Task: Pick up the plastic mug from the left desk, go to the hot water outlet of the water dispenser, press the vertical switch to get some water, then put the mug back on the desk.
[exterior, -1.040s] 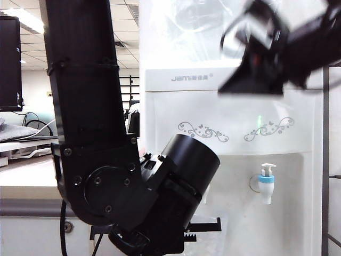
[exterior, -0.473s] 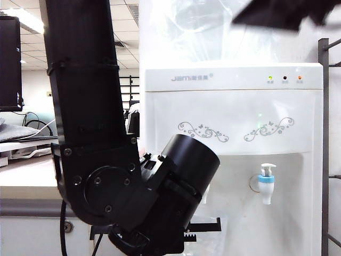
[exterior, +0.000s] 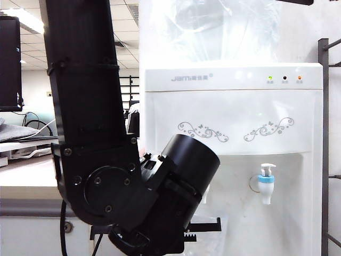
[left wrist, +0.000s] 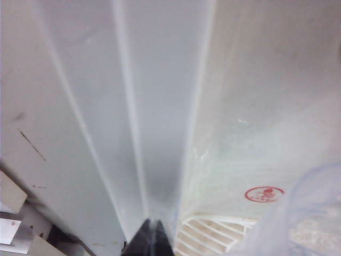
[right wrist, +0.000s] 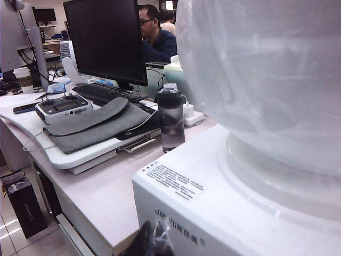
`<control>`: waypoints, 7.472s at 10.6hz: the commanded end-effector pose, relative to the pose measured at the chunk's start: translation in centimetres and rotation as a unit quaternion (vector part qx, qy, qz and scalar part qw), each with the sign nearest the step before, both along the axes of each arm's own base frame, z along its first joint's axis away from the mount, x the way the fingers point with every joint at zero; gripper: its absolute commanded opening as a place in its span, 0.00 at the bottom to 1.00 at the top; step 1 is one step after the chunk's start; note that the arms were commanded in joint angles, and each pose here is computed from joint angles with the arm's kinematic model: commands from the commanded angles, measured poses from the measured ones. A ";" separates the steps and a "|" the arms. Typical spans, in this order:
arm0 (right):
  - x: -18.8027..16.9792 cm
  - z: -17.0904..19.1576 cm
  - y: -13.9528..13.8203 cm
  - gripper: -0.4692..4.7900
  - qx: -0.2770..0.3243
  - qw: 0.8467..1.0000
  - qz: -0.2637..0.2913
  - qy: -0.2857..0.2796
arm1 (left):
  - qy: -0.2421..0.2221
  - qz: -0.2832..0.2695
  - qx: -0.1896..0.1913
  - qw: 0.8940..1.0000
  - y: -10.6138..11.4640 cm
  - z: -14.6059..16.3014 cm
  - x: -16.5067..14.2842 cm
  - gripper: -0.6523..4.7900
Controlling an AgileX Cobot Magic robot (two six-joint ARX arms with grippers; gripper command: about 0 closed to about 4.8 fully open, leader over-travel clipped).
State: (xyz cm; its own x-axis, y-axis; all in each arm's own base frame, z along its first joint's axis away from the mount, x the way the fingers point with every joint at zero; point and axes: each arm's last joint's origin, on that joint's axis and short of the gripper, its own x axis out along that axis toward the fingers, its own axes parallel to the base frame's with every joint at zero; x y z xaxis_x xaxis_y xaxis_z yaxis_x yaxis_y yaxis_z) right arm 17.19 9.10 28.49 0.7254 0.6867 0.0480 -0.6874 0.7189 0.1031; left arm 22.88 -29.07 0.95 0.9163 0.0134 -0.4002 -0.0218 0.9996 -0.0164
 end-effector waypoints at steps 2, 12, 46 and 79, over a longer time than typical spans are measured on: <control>-0.1 0.2 0.0 0.08 0.004 1.000 0.000 -0.002 | -0.010 0.003 -0.012 1.000 -0.2 0.4 0.1 0.13; -0.4 0.5 -0.2 0.08 0.007 1.000 0.000 -0.009 | 0.001 -0.014 -0.019 1.000 -0.3 0.3 0.0 0.13; -0.8 0.7 -0.6 0.08 0.010 1.000 -0.021 -0.010 | -0.083 -0.063 -0.068 0.992 -3.4 3.5 -2.4 0.13; -1.3 1.1 -1.5 0.08 0.011 0.999 -0.037 -0.012 | -0.149 -0.115 -0.102 0.977 -2.4 9.3 -8.5 0.17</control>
